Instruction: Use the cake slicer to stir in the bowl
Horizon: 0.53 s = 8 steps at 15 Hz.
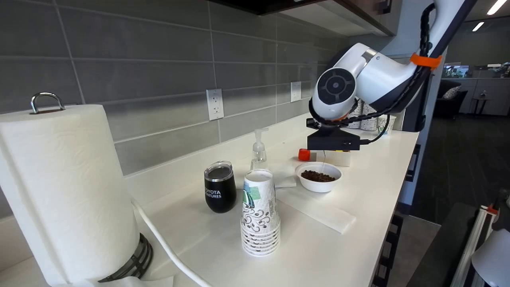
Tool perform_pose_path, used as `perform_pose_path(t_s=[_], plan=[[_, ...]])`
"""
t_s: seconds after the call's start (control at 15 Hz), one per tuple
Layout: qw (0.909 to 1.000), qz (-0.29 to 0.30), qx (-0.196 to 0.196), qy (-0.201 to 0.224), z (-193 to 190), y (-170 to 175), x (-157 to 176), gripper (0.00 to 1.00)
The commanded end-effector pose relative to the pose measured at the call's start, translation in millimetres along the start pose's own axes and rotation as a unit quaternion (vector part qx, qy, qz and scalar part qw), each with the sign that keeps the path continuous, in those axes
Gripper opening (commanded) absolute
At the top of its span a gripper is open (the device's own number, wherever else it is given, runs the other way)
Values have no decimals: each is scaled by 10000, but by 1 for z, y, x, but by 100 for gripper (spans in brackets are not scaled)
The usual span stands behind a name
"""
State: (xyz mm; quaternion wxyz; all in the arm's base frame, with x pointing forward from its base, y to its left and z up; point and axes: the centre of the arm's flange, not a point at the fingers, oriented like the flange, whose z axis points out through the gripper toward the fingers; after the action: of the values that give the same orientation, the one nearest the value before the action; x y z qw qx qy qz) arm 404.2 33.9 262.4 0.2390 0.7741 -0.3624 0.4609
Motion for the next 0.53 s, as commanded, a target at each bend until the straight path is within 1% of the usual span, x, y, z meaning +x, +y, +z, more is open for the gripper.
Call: perform_pose_path(t_s=[0.0,0.27,0.47], plan=[[9992,336,187,-103,-1,-2,-5,1],[9975,637,306,-28,-5,-5,4,1],[9964,734,383,180,-6,-8,10,1]])
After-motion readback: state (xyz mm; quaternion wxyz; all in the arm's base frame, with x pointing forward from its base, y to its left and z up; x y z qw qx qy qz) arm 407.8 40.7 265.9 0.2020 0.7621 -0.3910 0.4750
